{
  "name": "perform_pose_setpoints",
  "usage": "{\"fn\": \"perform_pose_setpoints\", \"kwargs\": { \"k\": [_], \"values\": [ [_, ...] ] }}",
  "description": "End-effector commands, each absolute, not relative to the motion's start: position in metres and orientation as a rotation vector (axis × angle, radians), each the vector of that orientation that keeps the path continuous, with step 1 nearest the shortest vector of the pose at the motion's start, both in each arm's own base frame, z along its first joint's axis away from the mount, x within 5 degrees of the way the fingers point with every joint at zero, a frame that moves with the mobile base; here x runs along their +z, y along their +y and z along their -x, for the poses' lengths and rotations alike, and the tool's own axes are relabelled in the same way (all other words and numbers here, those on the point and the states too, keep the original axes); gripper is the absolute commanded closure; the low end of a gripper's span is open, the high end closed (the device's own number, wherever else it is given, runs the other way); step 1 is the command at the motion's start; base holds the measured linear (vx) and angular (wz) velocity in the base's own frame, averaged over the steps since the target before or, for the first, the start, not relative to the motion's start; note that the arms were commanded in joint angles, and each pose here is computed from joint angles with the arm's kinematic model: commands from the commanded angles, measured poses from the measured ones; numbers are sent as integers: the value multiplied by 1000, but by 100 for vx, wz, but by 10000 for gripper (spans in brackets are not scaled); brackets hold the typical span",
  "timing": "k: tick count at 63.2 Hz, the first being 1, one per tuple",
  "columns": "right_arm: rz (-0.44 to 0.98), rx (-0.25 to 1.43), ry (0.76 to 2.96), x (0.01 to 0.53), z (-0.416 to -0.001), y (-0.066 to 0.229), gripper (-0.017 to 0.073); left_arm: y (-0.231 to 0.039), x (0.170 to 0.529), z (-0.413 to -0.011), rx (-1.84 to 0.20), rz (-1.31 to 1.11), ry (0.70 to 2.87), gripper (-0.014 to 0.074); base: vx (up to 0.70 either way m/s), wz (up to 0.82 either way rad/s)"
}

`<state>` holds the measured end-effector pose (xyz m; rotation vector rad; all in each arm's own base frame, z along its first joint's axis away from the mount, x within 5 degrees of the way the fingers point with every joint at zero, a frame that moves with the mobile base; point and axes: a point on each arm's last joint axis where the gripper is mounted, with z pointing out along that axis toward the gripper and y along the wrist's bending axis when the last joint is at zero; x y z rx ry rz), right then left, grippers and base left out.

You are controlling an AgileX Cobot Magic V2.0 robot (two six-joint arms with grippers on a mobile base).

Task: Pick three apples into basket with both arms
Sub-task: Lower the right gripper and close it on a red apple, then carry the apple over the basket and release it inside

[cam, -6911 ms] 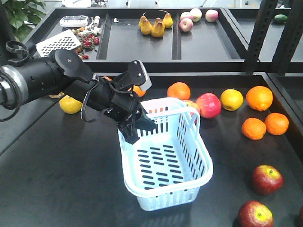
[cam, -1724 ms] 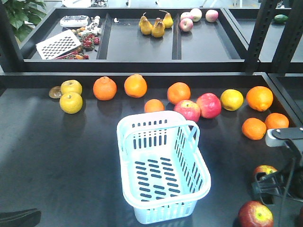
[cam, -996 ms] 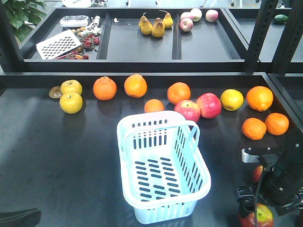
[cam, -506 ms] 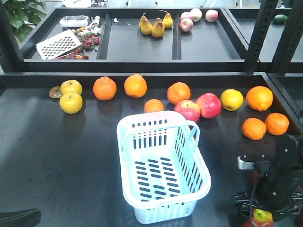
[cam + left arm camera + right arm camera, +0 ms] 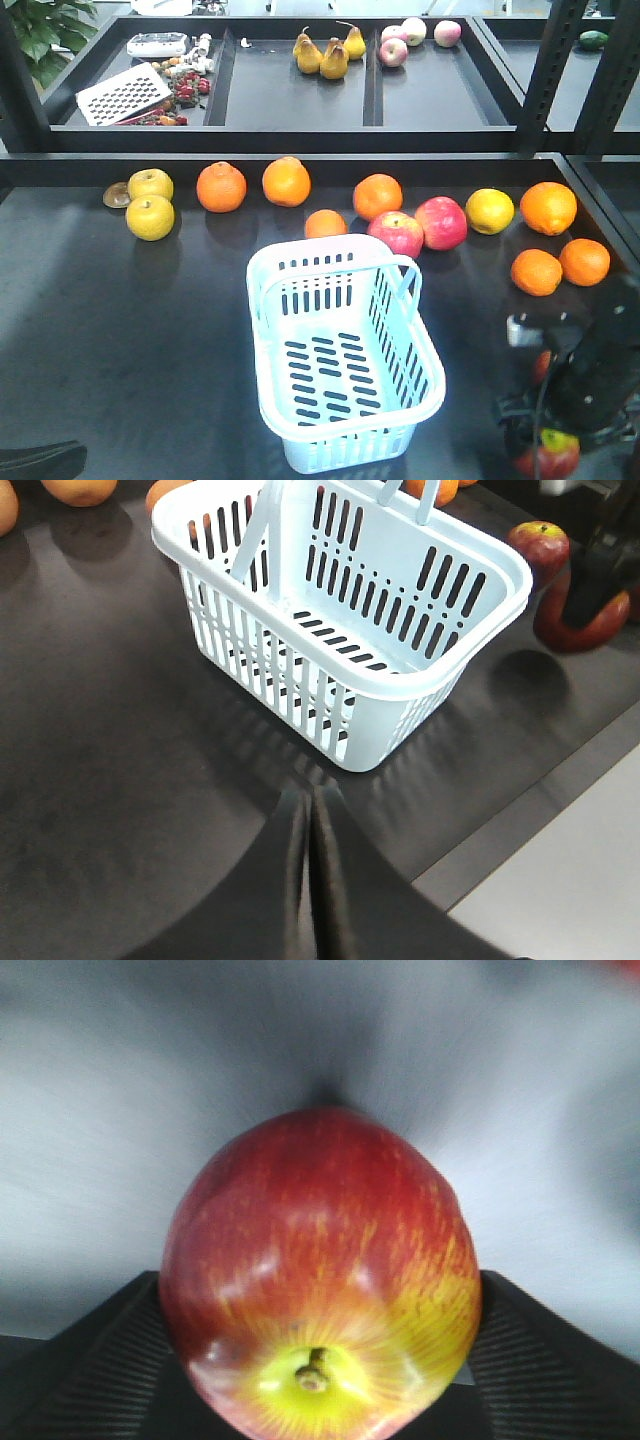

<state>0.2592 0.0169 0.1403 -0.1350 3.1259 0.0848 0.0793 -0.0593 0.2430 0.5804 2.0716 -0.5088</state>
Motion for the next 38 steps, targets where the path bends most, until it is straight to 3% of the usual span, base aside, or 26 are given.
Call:
{"fn": "perform_pose_setpoints", "kwargs": {
  "k": [1,11,17,28,38],
  "values": [
    [138,84,2966,184,-257,15,573,-60,256,-83,-527,-518,2007,600,0,0],
    [158,137,2776,235,-237,19,568,-60,256,-83,-527,-518,2007,600,0,0],
    [201,257,2678,259,-222,29,567,-60,256,-83,-527,-518,2007,600,0,0],
    [358,534,2514,281,-208,70,564,-60,256,-83,-526,-516,2004,600,0,0],
    [424,558,2408,276,-219,102,561,-60,256,-83,-526,-516,2004,600,0,0]
  ]
}}
